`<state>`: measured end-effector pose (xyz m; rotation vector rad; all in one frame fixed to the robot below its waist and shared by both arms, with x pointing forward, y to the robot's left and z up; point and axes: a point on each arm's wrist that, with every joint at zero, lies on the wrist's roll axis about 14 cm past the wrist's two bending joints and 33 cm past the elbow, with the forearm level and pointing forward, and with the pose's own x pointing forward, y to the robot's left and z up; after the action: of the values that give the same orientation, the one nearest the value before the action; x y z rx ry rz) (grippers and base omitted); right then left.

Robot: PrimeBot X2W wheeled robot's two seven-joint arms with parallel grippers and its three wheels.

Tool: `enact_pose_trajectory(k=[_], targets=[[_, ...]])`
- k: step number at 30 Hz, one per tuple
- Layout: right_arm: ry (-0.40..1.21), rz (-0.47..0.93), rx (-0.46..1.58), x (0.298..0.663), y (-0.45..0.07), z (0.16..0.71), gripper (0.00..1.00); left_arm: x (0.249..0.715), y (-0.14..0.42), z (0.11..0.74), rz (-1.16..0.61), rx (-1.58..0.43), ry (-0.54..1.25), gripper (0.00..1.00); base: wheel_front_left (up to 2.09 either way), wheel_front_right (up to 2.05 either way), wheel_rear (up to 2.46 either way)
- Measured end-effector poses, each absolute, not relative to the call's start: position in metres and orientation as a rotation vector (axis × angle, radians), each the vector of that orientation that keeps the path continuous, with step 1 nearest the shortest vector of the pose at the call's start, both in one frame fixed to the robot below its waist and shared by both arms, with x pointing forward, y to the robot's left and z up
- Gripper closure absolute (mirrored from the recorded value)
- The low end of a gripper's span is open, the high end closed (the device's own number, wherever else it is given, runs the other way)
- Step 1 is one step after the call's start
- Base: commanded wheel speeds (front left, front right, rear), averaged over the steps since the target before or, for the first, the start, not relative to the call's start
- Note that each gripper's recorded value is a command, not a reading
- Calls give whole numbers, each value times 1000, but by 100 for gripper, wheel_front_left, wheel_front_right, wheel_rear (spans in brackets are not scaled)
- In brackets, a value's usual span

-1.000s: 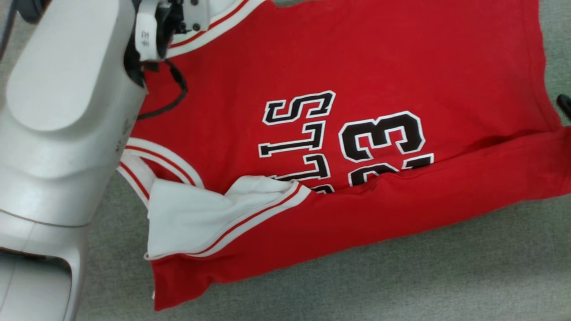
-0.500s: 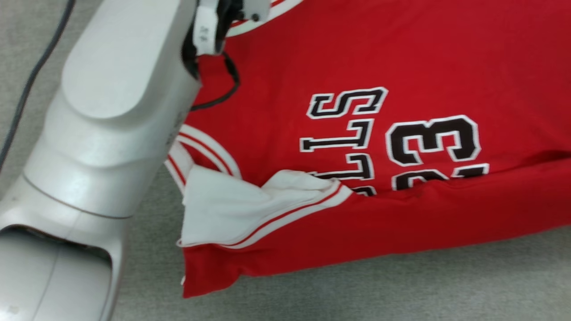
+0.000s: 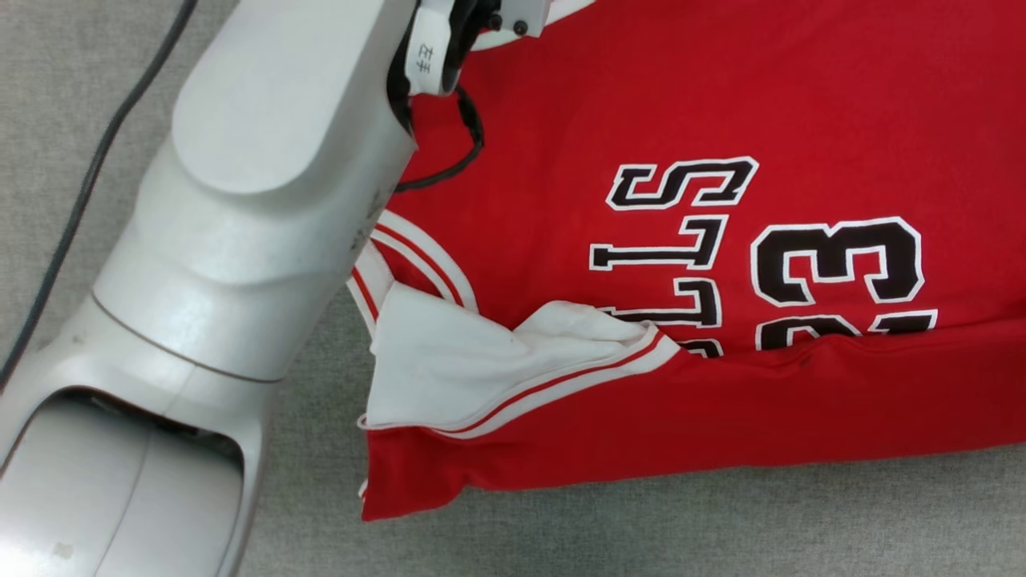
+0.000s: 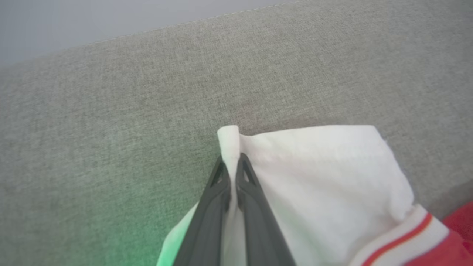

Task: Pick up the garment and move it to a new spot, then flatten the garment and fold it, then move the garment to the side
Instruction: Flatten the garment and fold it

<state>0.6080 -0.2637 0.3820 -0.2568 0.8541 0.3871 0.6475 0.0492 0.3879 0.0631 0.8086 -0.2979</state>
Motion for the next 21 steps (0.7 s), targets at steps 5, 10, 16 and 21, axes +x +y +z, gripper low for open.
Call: enact_pose_trajectory(k=[5,10,16,21], targets=[[848,406,-253,606,-258,385,100,647,48,391,-308,62,801,100,0,0,0],[813,403,-219,608,-256,390,100,647,48,398,-317,57,768,100,0,0,0],[728,420,-168,604,-247,414,100,643,47,430,-352,3,649,100,0,0,0],[672,462,-163,584,-241,436,100,621,39,462,-429,-26,554,100,0,0,0]])
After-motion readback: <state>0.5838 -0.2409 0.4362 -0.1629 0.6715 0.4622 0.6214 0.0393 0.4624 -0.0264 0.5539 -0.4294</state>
